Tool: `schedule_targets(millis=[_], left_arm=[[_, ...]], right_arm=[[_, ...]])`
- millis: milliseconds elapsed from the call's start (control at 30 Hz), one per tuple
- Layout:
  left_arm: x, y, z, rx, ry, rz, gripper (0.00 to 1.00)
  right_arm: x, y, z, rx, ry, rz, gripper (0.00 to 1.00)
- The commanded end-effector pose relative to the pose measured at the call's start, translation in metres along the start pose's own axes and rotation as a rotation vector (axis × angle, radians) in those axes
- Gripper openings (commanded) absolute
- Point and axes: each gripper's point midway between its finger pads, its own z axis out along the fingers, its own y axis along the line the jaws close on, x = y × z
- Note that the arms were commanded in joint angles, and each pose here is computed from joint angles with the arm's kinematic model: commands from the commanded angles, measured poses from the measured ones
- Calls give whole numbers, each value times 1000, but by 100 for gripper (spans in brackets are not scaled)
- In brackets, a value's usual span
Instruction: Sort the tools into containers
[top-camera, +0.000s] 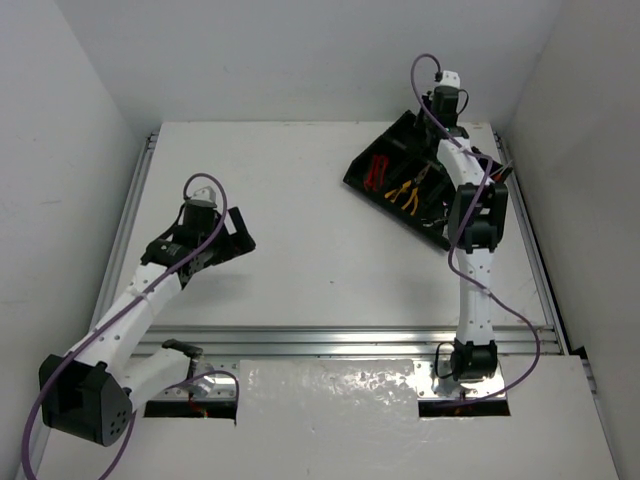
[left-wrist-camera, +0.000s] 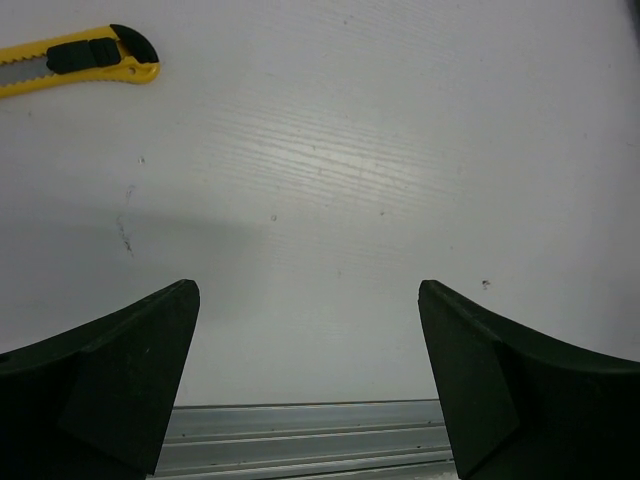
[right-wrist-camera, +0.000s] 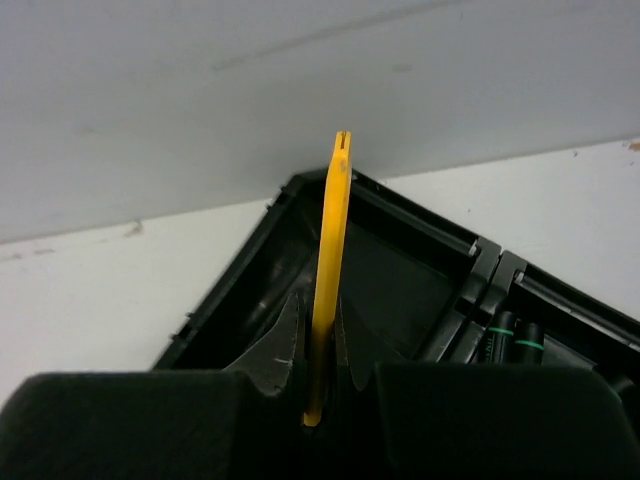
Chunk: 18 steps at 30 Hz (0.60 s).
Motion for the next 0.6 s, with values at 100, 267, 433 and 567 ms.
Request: schedule_targets(millis=[100, 267, 433, 567], left_arm=[[-8, -15, -1, 69, -22, 35, 90], [-24, -22, -17, 109, -107, 49, 90], [-50, 4, -23, -105, -160, -16, 93], [-62, 28, -15, -299, -204, -285, 100]], right_arm=[[-1, 4, 13, -40, -71, -99, 14], [-23, 14, 1, -77, -96, -101, 67], [-74, 36, -35, -109, -153, -81, 70], [-85, 66, -86, -151, -86, -5, 76]])
